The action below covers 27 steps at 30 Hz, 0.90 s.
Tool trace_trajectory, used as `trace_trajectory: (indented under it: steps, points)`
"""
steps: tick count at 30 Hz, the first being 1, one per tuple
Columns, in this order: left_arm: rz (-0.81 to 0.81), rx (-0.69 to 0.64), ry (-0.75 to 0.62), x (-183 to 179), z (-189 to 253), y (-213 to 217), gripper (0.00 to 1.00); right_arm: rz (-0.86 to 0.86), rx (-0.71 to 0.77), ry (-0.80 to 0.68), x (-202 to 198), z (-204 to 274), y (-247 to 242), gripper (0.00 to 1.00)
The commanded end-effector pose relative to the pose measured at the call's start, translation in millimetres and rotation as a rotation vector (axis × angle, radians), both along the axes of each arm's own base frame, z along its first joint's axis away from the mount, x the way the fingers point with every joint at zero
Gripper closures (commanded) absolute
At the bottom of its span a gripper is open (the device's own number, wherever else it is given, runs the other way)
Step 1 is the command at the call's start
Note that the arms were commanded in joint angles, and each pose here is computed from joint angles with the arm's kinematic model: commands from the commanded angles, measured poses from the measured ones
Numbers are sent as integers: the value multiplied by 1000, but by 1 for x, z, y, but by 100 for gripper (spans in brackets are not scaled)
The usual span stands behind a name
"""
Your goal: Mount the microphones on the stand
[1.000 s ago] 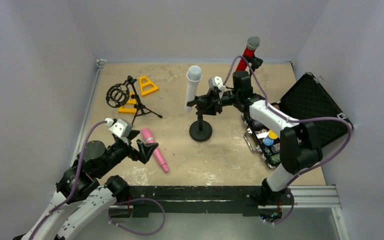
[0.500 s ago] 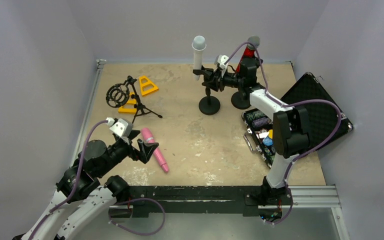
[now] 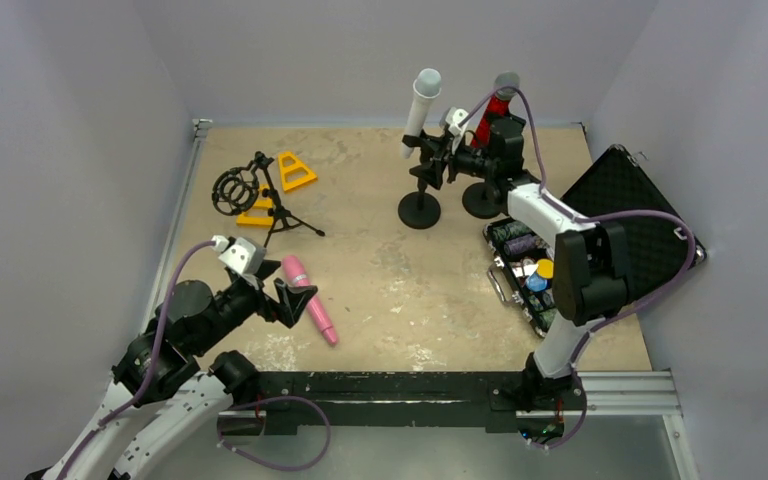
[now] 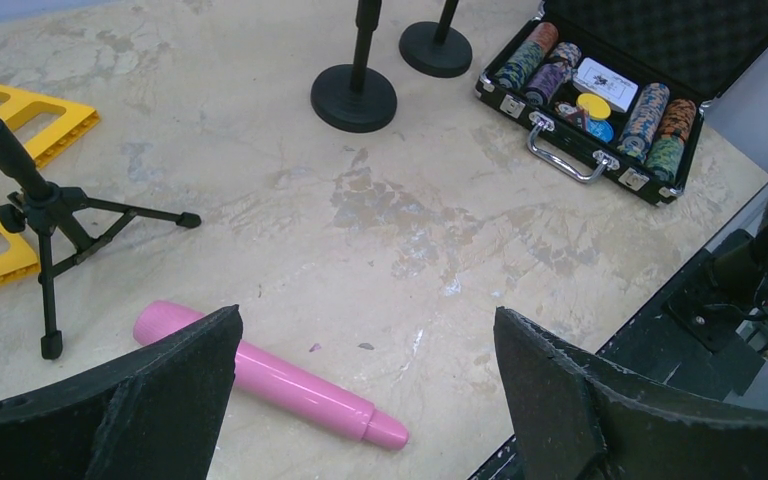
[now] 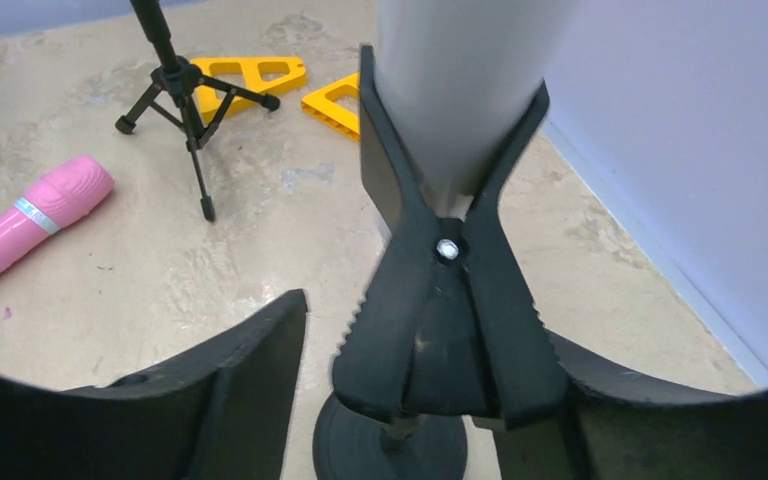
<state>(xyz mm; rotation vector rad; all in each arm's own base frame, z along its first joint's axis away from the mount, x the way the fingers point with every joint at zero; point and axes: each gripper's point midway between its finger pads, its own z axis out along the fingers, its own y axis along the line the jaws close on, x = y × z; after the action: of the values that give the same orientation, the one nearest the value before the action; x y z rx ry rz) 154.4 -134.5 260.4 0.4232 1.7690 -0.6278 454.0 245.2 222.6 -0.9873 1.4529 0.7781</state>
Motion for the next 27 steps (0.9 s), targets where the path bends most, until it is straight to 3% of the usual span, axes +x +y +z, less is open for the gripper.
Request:
trace_trajectory:
  steps: [1,16,27]
  points:
    - [-2,-49,-34,-4,19,2,1,-22,18,-46,-10,31,-5,32]
    - [-32,-59,-59,-12,24,2,1,-66,-56,85,-59,14,-31,10]
    - [-43,-54,-64,-12,20,1,1,-83,-110,146,-99,-4,-53,6]
